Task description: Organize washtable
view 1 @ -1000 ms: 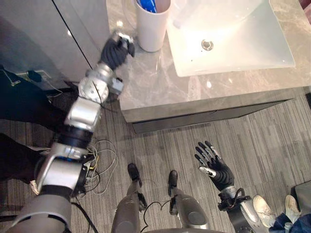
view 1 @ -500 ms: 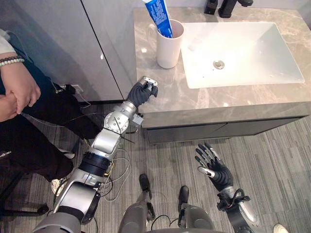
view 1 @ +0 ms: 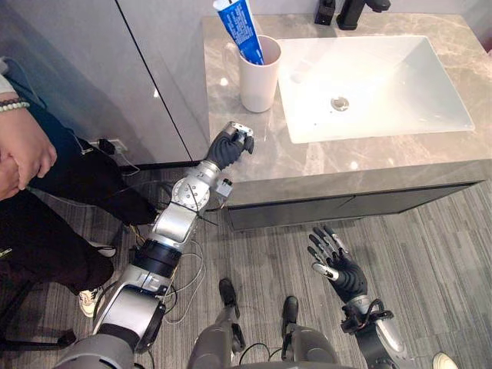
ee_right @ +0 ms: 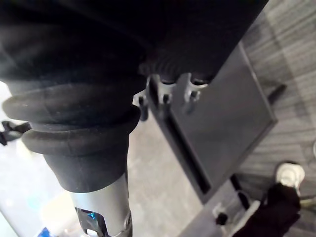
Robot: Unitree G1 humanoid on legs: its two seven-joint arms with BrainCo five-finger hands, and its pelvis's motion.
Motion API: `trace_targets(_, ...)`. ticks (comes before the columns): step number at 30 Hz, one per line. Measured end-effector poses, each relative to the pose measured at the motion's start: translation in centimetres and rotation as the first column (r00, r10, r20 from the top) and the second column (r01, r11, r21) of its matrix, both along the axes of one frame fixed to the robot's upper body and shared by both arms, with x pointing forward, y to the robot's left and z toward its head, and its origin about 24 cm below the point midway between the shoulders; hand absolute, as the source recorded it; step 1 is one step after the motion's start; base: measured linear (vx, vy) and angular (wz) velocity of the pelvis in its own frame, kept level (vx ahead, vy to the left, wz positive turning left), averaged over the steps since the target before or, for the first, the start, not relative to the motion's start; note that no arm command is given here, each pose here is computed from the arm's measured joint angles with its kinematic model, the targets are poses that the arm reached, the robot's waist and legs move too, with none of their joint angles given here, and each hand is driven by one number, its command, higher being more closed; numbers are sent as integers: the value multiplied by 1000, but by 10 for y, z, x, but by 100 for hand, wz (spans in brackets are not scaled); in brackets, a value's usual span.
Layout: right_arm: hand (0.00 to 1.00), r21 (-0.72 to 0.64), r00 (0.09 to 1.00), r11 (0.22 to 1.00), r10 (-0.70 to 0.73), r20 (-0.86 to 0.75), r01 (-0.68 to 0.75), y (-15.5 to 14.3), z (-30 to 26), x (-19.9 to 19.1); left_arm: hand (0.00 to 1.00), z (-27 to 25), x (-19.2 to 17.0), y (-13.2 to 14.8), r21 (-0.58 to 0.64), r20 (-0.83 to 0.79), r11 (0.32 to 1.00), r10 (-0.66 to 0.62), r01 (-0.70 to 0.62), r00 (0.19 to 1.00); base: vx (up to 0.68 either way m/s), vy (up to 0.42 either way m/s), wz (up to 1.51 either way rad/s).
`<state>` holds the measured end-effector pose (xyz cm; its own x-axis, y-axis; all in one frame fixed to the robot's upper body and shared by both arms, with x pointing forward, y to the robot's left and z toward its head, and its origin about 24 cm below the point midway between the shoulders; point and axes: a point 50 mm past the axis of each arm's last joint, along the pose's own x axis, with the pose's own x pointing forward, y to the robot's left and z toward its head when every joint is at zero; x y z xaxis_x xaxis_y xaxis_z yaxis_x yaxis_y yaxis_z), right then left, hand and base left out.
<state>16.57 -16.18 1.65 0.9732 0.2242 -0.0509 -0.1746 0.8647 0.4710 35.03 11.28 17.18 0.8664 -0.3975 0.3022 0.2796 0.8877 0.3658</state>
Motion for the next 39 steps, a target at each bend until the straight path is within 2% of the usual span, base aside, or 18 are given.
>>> trace_targets(12, 0, -28, 1000, 1000, -2, -11, 2, -4, 0, 0, 100, 58, 32, 23, 49, 113, 990, 126, -132, 986, 16, 27, -9)
trace_targets(26, 0, -27, 1000, 1000, 13, -2, -13, 0, 0, 0, 100, 104, 36, 37, 50, 223, 977, 190, -206, 956, 24, 22, -2)
trace_targets(39, 0, -27, 1000, 1000, 15, -6, -16, 0, -1, 0, 100, 102, 35, 37, 68, 206, 979, 175, -193, 963, 20, 24, 2)
